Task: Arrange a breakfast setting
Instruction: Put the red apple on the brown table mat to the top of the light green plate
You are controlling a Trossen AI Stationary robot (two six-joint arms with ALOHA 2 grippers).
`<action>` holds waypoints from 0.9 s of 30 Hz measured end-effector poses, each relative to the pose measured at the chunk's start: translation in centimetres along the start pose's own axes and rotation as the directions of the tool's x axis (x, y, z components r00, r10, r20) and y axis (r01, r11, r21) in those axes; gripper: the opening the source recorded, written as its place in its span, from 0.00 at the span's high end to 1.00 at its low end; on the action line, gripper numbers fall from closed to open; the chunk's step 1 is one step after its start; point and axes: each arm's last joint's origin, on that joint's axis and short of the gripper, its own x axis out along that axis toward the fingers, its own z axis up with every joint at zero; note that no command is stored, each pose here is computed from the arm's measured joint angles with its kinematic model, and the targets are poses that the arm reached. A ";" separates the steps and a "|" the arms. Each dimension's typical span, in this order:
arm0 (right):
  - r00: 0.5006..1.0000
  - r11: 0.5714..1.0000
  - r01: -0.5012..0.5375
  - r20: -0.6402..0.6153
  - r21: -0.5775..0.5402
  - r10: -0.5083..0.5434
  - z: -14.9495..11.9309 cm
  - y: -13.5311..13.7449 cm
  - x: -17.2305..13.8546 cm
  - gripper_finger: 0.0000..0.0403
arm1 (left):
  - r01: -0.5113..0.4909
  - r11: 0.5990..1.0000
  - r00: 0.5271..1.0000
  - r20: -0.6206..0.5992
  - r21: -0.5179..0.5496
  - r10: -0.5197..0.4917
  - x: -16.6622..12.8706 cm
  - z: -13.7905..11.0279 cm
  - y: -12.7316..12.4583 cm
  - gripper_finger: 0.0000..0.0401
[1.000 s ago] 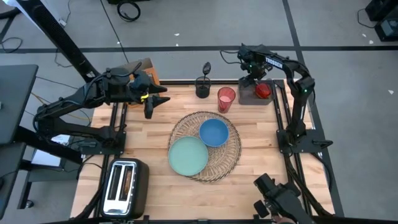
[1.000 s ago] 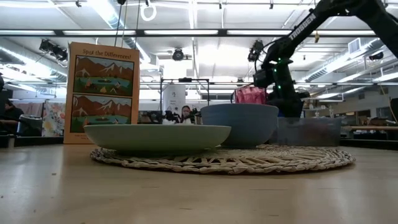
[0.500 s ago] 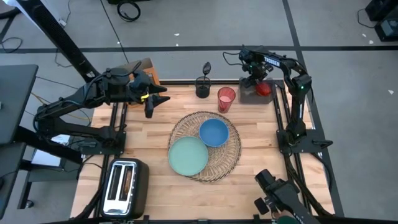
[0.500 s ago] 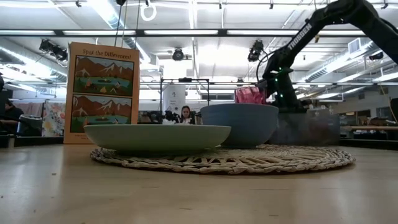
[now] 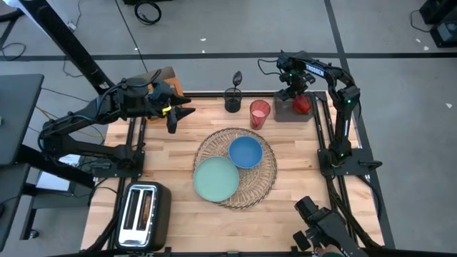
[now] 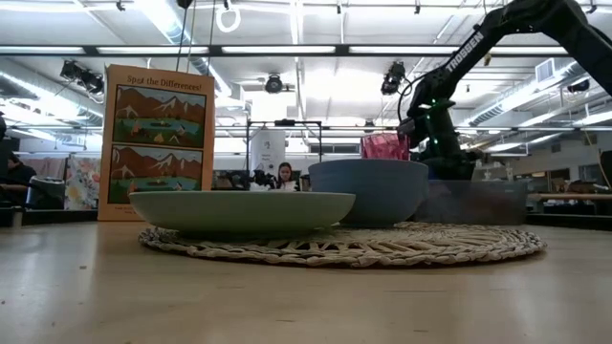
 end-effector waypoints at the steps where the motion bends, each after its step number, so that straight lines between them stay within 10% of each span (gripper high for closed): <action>1: 1.000 1.000 -0.008 -0.008 -0.004 0.008 -0.1 0.0 0.0 0.65 | -0.003 1.000 1.000 0.004 0.001 0.003 0.0 0.0 0.0 0.49; 27: 1.000 0.999 -0.023 -0.017 -0.024 0.023 -0.4 0.4 2.0 0.66 | -0.017 1.000 1.000 0.007 0.012 0.017 0.0 0.1 0.0 0.49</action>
